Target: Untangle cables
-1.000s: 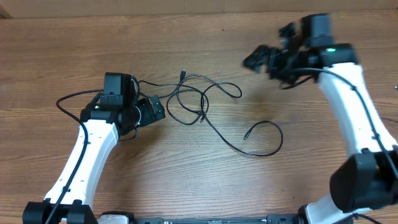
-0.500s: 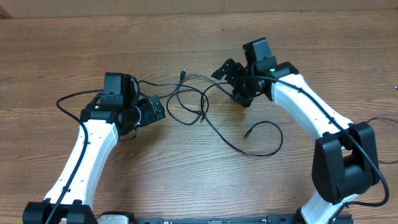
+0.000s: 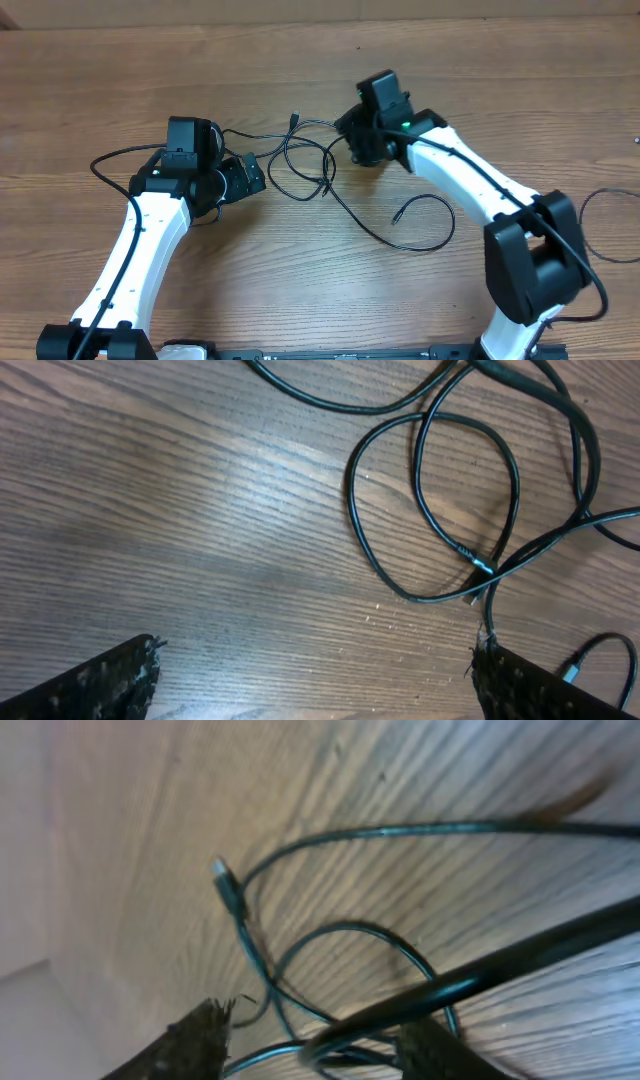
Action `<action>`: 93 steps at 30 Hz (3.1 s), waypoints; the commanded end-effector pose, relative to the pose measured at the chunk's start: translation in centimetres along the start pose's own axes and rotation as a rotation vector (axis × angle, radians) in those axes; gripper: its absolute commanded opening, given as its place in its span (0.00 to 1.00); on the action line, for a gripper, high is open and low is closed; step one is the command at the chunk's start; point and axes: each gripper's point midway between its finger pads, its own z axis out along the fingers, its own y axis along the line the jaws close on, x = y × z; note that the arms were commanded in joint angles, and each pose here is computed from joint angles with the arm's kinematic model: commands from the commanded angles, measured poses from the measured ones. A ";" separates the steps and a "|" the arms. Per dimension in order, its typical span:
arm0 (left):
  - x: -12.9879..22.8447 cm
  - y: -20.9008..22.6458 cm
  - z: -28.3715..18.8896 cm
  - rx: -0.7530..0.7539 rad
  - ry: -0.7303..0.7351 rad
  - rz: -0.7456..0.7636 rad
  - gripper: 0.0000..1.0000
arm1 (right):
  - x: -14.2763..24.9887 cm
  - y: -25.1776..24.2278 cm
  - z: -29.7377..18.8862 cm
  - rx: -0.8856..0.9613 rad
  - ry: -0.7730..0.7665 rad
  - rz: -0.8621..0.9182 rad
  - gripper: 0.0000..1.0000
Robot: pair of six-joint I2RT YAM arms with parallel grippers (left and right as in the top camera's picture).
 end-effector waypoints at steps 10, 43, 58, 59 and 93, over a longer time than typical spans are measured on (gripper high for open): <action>-0.4 -0.2 -0.2 0.003 -0.010 -0.003 0.99 | -1.3 5.1 -4.5 -0.111 -0.159 -0.431 0.04; -1.3 -3.1 -0.4 0.149 -0.020 -0.086 0.99 | 9.4 -0.8 -7.1 -0.092 0.162 -0.703 0.04; 2.9 -7.7 2.5 0.101 0.011 0.267 0.74 | 9.3 -1.7 -7.1 -0.058 0.173 -0.702 0.04; 2.7 -7.7 3.2 0.070 -0.005 0.225 0.74 | 9.4 -1.9 -7.1 -0.049 0.178 -0.700 0.04; 4.4 -6.1 13.2 -0.040 0.089 -0.212 0.04 | 1.3 11.5 -28.3 -0.447 -0.125 -1.003 0.04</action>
